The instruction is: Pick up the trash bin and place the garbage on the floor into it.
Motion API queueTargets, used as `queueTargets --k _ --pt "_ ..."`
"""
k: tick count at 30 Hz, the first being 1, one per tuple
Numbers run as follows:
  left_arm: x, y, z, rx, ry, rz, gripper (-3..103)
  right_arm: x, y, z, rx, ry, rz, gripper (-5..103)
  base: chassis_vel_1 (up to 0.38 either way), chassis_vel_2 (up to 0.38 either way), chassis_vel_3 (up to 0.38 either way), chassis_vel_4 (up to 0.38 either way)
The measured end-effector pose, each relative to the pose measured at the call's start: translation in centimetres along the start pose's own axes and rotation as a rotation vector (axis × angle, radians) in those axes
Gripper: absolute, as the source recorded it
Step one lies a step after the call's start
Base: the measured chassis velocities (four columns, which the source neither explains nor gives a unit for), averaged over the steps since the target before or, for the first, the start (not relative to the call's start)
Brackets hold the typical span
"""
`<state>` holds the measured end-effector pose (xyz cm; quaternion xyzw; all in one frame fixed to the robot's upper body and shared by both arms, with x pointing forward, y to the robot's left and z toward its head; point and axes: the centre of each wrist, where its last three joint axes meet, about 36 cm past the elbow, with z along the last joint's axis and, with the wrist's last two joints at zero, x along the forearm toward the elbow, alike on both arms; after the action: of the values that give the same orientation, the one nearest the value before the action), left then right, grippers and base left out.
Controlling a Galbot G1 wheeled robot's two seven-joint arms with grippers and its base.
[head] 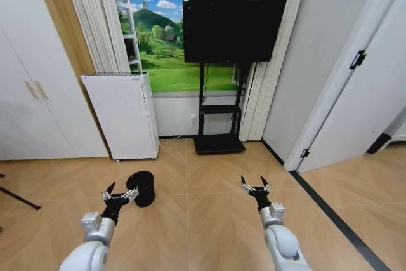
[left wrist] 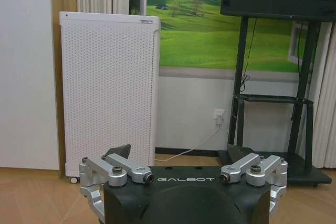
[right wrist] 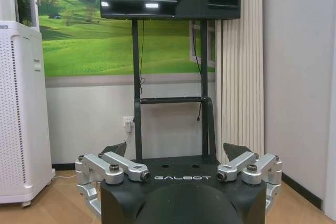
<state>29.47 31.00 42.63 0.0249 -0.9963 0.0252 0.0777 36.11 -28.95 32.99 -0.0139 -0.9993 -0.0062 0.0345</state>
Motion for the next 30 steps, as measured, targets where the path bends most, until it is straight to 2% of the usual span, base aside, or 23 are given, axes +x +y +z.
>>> queueTargets --k 3,5,14,25,30 --pt "0.0 -0.1 0.1 -0.004 0.001 -0.006 100 0.0 0.0 0.2 -0.01 0.004 -0.006 100 0.351 -0.348 -0.342 0.356" --pt "0.0 -0.1 0.4 -0.008 0.0 -0.009 100 0.0 0.3 0.5 -0.049 0.009 -0.019 100 0.352 -0.368 -0.349 0.36" --pt "-0.1 -0.4 1.0 0.001 0.002 -0.025 100 -0.1 0.3 1.1 -0.075 0.017 -0.031 100 0.268 -0.255 -0.27 0.268" --pt "-0.4 -0.7 1.3 0.013 -0.007 -0.02 100 0.0 -0.3 1.0 -0.06 0.019 -0.012 100 -0.029 0.007 0.001 -0.022" --pt "-0.3 -0.7 1.3 -0.002 -0.017 -0.021 100 0.2 -0.5 0.6 -0.021 0.027 -0.007 100 -0.003 0.013 0.007 -0.008"
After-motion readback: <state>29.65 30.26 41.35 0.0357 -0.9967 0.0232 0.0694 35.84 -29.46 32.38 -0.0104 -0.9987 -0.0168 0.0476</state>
